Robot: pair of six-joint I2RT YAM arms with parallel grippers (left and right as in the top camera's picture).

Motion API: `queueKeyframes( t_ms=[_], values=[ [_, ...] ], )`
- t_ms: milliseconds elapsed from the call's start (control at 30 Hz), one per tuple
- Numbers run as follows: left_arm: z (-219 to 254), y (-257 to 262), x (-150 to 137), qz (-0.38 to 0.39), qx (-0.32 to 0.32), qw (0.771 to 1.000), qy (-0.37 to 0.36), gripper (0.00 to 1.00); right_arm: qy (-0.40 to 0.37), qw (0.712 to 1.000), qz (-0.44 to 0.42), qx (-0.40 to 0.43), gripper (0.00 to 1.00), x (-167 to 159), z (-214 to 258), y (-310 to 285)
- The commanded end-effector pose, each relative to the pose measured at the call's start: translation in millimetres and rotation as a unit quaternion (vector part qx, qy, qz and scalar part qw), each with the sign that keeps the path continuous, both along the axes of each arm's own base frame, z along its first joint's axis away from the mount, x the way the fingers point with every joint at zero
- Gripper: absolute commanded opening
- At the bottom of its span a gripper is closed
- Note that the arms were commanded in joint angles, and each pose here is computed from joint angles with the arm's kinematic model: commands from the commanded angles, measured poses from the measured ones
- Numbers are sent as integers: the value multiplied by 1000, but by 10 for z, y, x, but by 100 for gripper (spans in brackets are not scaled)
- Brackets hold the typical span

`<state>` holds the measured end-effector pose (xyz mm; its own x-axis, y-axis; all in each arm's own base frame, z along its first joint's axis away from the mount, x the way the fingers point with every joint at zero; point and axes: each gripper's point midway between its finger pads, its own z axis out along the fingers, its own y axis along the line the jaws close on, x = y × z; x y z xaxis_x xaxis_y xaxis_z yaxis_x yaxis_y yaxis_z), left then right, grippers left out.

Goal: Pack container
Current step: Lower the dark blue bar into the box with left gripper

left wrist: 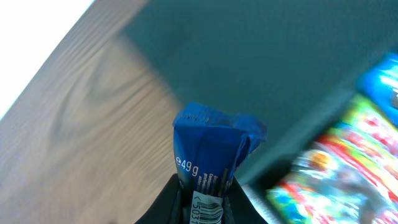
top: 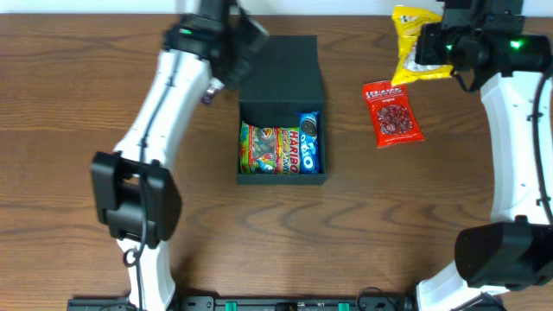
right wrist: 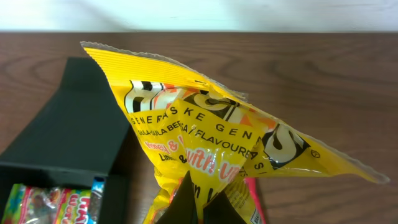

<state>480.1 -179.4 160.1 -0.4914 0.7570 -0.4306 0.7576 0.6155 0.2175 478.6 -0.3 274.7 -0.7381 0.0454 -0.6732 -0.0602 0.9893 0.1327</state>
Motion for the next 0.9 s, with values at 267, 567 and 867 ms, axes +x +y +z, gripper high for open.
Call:
queueKeyframes(
  t_ms=[267,567,867],
  values=[
    [-130,-805,-589,-300,90,950,-19,6,-26,998,-51,5,1,-8,192,-438],
    [-425,-834,-637,-334,90,938,-18,6,-29,998,-50,5,1,-2,201,-452],
    [-227,-566,21,-157,123,973,-112,95,-23,999,-37,19,1,-26,187,-382]
  ],
)
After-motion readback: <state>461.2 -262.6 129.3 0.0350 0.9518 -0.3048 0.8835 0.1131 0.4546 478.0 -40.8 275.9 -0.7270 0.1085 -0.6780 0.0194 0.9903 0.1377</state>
